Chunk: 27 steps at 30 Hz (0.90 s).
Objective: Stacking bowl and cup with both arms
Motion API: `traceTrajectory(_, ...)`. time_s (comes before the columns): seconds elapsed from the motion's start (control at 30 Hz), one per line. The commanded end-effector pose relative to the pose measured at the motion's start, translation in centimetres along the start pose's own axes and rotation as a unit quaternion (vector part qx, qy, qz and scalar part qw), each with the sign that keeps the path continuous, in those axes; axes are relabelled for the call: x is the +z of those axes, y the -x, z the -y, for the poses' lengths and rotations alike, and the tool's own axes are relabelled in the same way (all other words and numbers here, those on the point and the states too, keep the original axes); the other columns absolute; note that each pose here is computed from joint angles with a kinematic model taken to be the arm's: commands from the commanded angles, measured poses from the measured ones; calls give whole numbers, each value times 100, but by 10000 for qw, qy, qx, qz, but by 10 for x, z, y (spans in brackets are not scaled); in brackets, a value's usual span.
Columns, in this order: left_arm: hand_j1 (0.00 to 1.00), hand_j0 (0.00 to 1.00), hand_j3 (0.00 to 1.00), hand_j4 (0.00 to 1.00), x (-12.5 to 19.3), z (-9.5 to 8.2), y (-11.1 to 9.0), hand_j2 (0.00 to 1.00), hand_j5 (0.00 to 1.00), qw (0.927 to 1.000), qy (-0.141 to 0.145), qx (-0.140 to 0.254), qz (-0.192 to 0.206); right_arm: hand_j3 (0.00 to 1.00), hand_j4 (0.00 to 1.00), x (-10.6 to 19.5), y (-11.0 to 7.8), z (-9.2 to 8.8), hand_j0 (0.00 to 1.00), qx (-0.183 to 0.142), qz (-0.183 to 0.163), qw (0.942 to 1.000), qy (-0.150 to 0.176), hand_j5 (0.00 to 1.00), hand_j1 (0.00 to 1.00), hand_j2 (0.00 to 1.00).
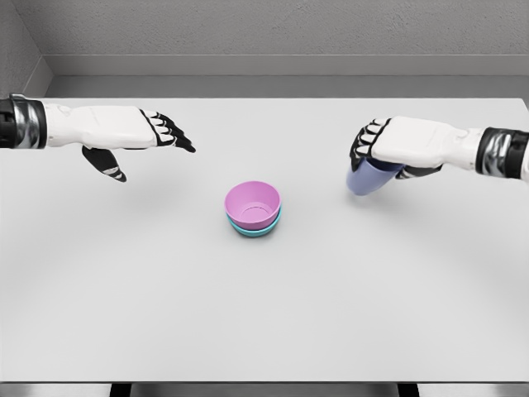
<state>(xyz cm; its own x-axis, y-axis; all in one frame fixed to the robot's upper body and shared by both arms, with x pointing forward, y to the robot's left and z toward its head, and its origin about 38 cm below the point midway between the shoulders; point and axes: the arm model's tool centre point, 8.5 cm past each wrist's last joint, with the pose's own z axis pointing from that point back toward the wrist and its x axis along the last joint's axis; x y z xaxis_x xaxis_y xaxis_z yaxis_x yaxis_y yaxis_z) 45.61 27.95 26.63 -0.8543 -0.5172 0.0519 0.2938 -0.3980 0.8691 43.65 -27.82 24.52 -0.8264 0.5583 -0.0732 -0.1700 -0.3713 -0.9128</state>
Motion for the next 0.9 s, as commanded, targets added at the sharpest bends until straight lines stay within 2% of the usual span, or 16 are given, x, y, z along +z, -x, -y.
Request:
traceTrajectory(0.0,100,100,100,100,3,0,2,100,100,10000,-13,33,-35,46,46,1,4,8,46,-74,-56,9997,216,46,46,46)
traceTrajectory(0.07,100,100,100,100,4,0,2,100,100,10000,-10,34,-42,46,46,0,5,16,46,-101,-71,9991,413,46,46,46)
traceTrajectory(0.17,100,100,100,100,6,0,3,100,100,10000,-17,43,-69,45,45,-19,-8,27,45,-228,206,9969,727,45,45,45)
traceTrajectory(0.27,100,100,100,100,7,2,6,100,100,9999,-12,83,-105,46,46,-28,-13,34,46,-235,310,9956,857,46,46,46)
traceTrajectory(0.4,100,100,100,100,8,3,8,100,100,9999,-4,104,-135,46,46,-40,-21,52,46,-143,479,9930,1067,46,46,46)
traceTrajectory(0.5,100,100,100,100,8,3,8,100,100,9999,-5,104,-135,46,46,-45,-29,59,46,-38,597,9923,1084,46,46,46)
traceTrajectory(0.67,100,100,100,100,8,3,8,100,100,9998,-12,114,-132,46,46,-74,-63,65,46,166,1122,9888,969,46,46,46)
traceTrajectory(0.87,100,100,100,100,8,3,8,100,100,9998,-7,109,-135,48,48,-75,-91,78,48,489,1445,9822,1093,48,48,48)
